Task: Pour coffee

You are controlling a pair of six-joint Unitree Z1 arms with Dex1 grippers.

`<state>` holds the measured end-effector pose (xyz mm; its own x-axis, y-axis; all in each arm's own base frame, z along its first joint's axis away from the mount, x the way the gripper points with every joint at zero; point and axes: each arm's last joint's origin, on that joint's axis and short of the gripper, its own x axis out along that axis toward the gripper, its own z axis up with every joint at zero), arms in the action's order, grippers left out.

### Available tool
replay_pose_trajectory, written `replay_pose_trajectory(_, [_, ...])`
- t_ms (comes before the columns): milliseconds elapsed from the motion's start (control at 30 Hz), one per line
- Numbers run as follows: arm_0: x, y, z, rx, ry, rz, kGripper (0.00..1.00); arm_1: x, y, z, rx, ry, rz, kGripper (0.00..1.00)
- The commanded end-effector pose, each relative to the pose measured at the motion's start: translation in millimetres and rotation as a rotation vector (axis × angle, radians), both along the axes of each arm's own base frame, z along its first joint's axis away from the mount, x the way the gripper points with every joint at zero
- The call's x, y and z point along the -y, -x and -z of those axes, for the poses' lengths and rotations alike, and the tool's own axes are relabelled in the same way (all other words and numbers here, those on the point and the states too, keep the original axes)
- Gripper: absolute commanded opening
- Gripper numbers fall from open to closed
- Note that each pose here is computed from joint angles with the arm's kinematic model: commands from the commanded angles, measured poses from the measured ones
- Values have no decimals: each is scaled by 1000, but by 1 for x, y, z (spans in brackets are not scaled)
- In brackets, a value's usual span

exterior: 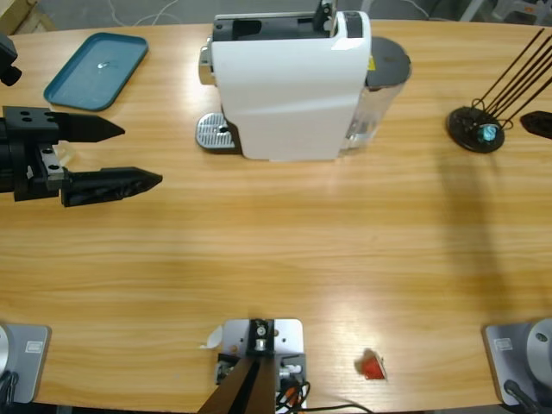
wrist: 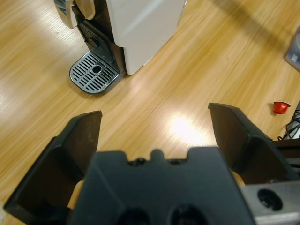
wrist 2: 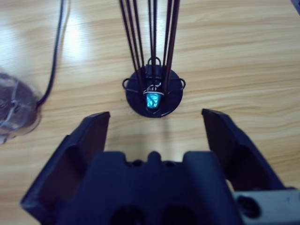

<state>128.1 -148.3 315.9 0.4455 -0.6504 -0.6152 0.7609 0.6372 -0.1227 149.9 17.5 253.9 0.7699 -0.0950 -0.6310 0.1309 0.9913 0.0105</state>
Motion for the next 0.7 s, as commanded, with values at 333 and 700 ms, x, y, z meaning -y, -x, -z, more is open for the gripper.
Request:
replay_pose_trajectory(333, [-8,10,11,-18,-6,-13,982,1,-46,68,-155,34,20,752])
replay_pose_trajectory(700, [-12,14,10,-8,1,-18,982,12,-64,83,-158,32,23,642])
